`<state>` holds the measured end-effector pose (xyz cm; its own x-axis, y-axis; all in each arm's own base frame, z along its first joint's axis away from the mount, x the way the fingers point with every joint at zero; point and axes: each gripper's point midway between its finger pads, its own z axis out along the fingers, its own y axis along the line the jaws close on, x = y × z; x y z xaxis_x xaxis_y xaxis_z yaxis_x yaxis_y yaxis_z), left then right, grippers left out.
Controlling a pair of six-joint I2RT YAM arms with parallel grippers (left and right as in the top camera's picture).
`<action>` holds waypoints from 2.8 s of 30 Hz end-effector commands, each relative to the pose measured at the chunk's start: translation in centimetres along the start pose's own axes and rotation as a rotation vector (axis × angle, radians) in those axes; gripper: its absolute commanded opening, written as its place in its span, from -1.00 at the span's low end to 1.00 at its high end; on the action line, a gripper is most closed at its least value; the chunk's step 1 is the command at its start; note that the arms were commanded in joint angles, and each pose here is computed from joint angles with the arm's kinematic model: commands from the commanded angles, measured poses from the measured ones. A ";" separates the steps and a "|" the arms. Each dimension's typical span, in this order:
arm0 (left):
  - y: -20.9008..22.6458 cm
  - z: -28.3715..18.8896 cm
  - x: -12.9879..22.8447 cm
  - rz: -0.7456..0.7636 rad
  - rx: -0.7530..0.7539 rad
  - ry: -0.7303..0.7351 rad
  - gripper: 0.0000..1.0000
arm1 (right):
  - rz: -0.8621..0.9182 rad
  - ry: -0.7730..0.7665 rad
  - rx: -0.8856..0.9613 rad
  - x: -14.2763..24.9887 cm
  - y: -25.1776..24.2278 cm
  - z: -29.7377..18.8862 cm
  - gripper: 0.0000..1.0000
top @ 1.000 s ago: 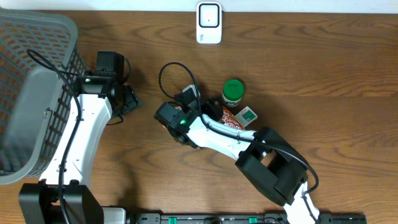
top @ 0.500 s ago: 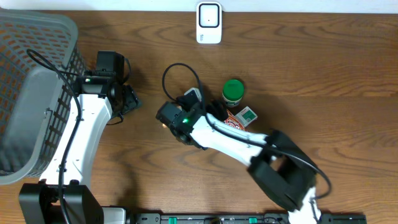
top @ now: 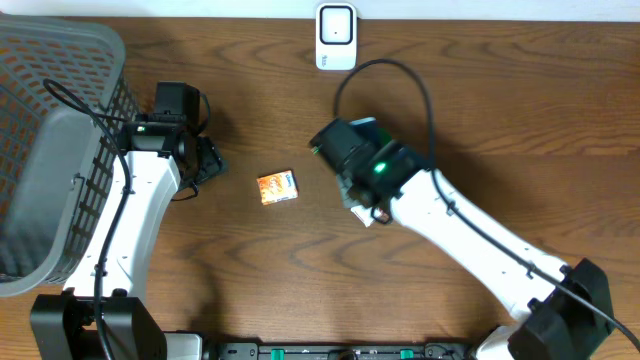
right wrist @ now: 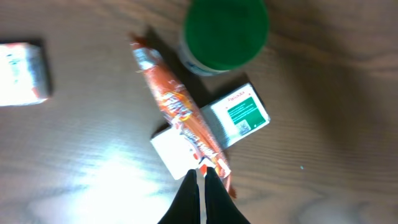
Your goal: Scan the item barcode
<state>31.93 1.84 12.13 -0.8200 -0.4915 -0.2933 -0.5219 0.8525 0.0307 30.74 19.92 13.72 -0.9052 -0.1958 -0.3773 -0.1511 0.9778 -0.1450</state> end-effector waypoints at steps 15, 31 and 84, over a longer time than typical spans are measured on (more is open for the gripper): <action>0.5 0.2 0.1 0.004 -0.020 0.000 0.73 | 0.022 0.008 -0.103 1.4 -2.3 8.3 -0.98; 0.5 0.2 0.1 0.004 -0.020 0.000 0.72 | -0.026 0.066 -0.273 3.9 0.9 9.0 -0.98; 0.5 0.2 0.1 0.004 -0.020 0.000 0.72 | 0.191 0.138 -0.652 2.5 7.6 14.7 0.88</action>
<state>31.93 1.84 12.12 -0.8213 -0.4895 -0.2930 -0.5200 0.8536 0.0316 34.52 26.87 2.02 -0.9443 -0.0570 -0.3240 -0.2265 0.8269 0.5147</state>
